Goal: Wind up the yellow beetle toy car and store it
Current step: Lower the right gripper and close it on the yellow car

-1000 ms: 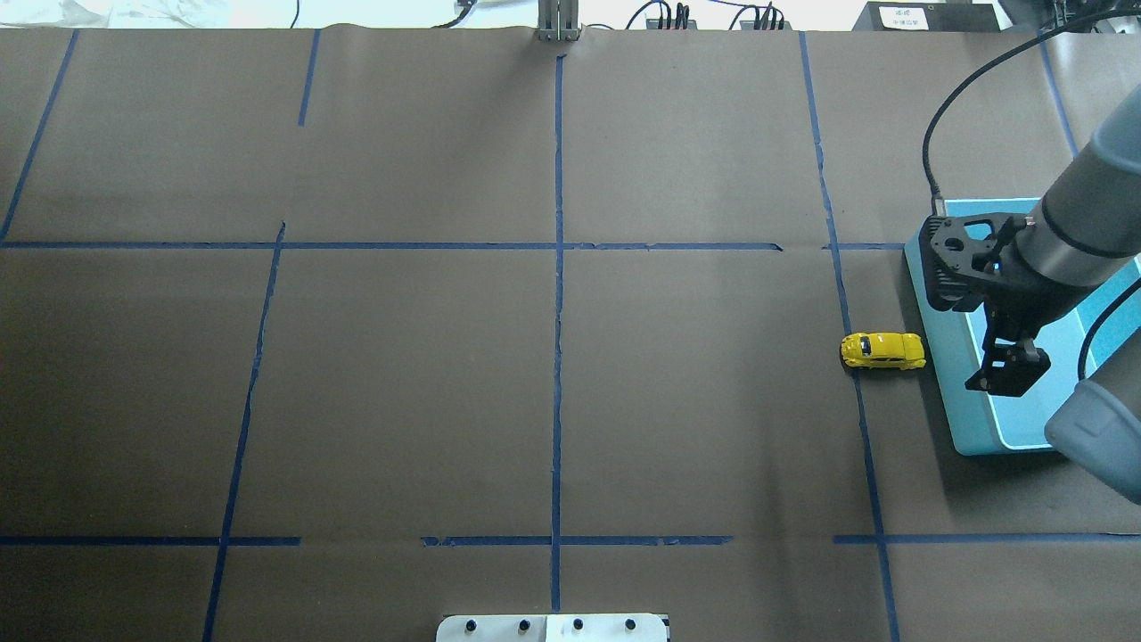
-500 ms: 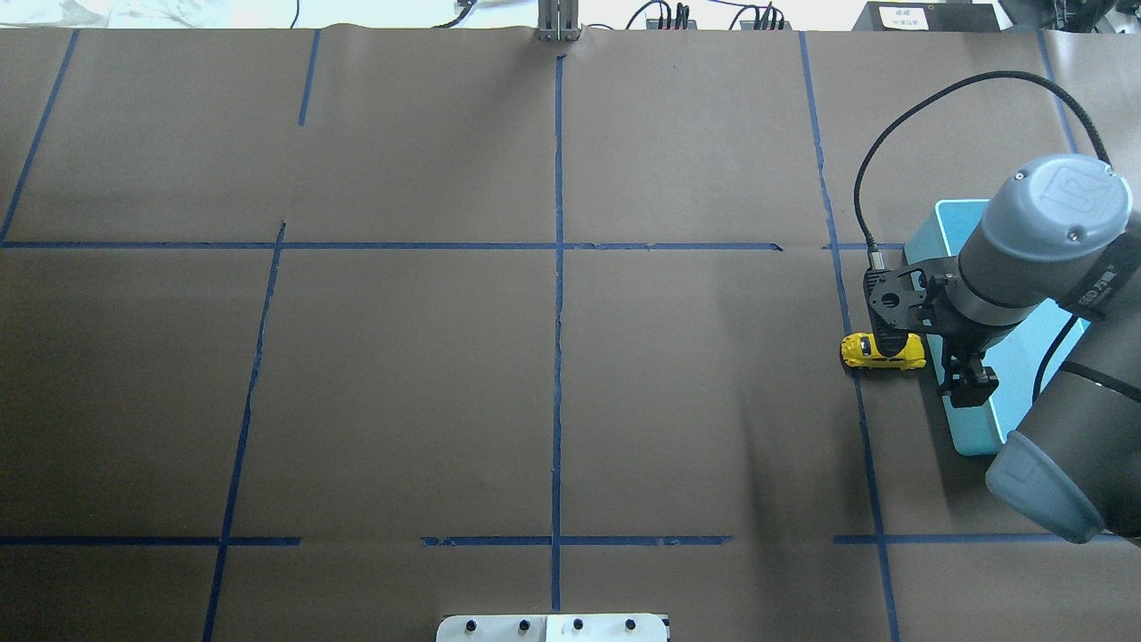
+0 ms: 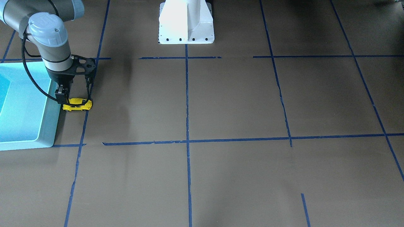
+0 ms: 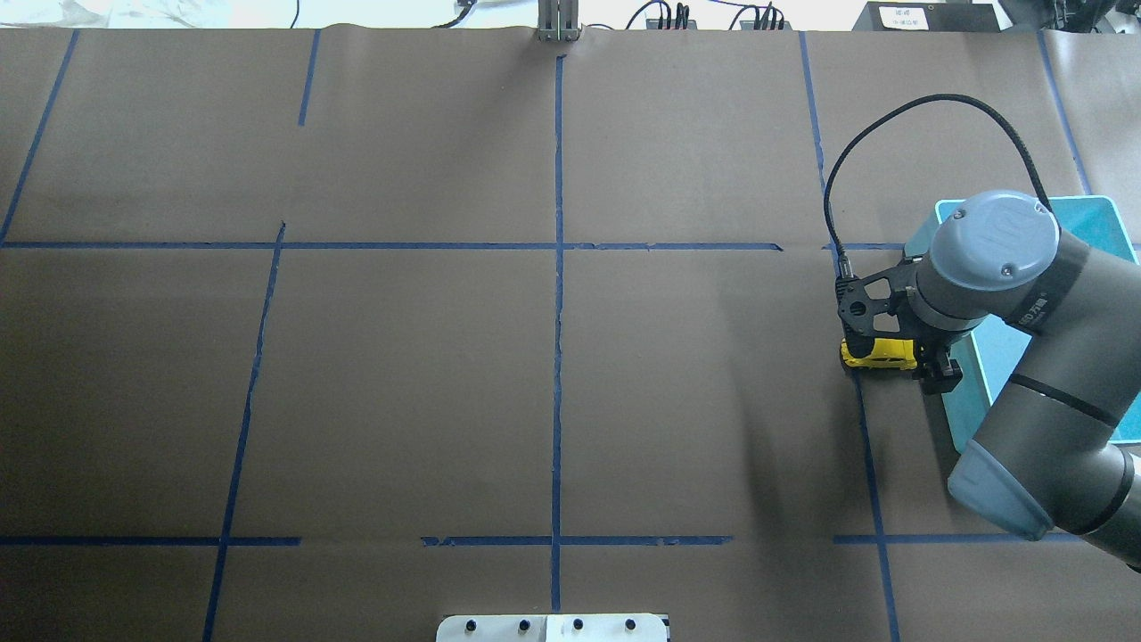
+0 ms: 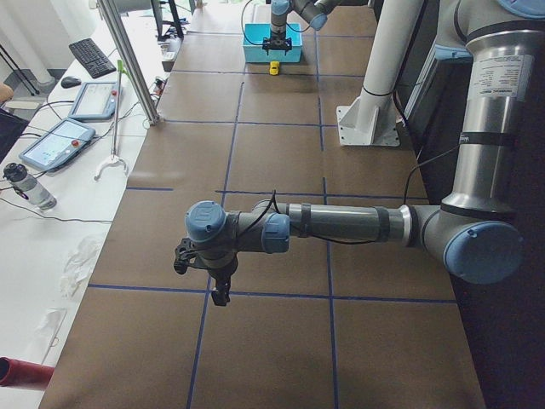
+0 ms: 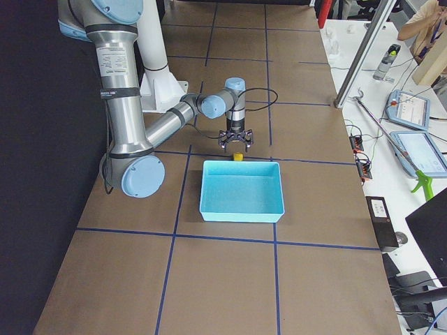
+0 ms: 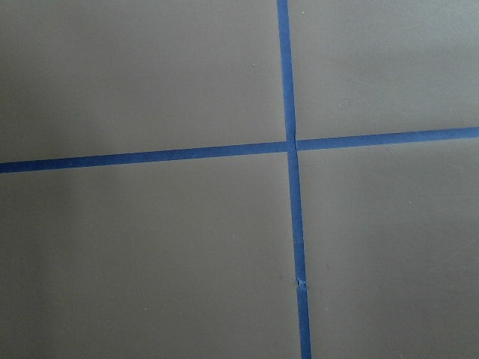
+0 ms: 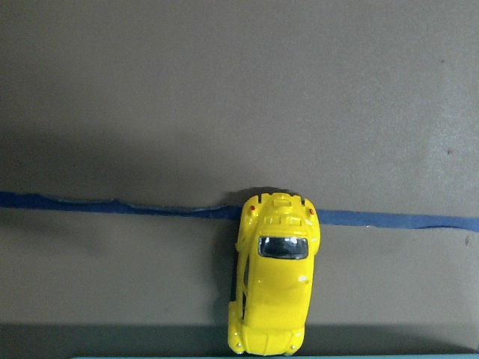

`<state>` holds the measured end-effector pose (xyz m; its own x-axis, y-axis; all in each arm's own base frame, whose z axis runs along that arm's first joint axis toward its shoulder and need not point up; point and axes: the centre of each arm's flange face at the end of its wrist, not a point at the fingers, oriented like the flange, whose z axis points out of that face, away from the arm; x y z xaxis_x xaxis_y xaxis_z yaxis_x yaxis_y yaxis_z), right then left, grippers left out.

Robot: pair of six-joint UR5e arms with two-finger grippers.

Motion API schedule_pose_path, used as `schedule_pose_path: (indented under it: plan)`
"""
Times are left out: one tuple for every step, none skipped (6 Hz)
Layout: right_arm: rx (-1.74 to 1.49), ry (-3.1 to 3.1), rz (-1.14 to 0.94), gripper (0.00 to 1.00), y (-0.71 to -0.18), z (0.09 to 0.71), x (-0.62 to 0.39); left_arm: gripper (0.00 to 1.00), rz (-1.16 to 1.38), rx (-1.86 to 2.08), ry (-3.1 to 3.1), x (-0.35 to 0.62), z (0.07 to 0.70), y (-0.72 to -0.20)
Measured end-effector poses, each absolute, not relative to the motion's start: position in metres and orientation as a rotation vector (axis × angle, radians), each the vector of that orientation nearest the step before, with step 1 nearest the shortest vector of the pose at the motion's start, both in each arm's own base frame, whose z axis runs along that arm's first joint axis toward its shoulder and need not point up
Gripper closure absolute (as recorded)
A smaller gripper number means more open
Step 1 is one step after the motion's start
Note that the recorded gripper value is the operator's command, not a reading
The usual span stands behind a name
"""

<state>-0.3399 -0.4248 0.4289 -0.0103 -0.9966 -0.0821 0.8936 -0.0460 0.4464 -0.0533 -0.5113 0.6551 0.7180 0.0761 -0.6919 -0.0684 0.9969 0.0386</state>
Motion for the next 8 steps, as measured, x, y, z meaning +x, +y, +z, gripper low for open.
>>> schedule_pose_path:
  plan:
    - [0.430, -0.299, -1.570, 0.00, -0.431, 0.435, -0.350, 0.00, 0.079, 0.008, 0.766, -0.053, 0.656, -0.511]
    - [0.430, -0.297, -1.571, 0.00, -0.436, 0.443, -0.357, 0.00, 0.078, 0.005, 0.767, -0.053, 0.658, -0.510]
    - [0.422, -0.296, -1.574, 0.00, -0.439, 0.450, -0.361, 0.00, 0.077, 0.002, 0.767, -0.053, 0.660, -0.508]
    - [0.411, -0.296, -1.577, 0.00, -0.439, 0.456, -0.365, 0.00, 0.076, -0.001, 0.768, -0.053, 0.662, -0.506]
    - [0.410, -0.297, -1.580, 0.00, -0.442, 0.461, -0.369, 0.00, 0.076, -0.002, 0.769, -0.053, 0.662, -0.506]
    - [0.418, -0.298, -1.582, 0.02, -0.445, 0.466, -0.375, 0.00, 0.075, -0.004, 0.771, -0.053, 0.663, -0.506]
    - [0.420, -0.301, -1.583, 0.11, -0.447, 0.470, -0.379, 0.00, 0.075, -0.004, 0.773, -0.053, 0.663, -0.506]
    - [0.420, -0.305, -1.582, 0.37, -0.447, 0.472, -0.380, 0.00, 0.075, -0.003, 0.773, -0.053, 0.663, -0.506]
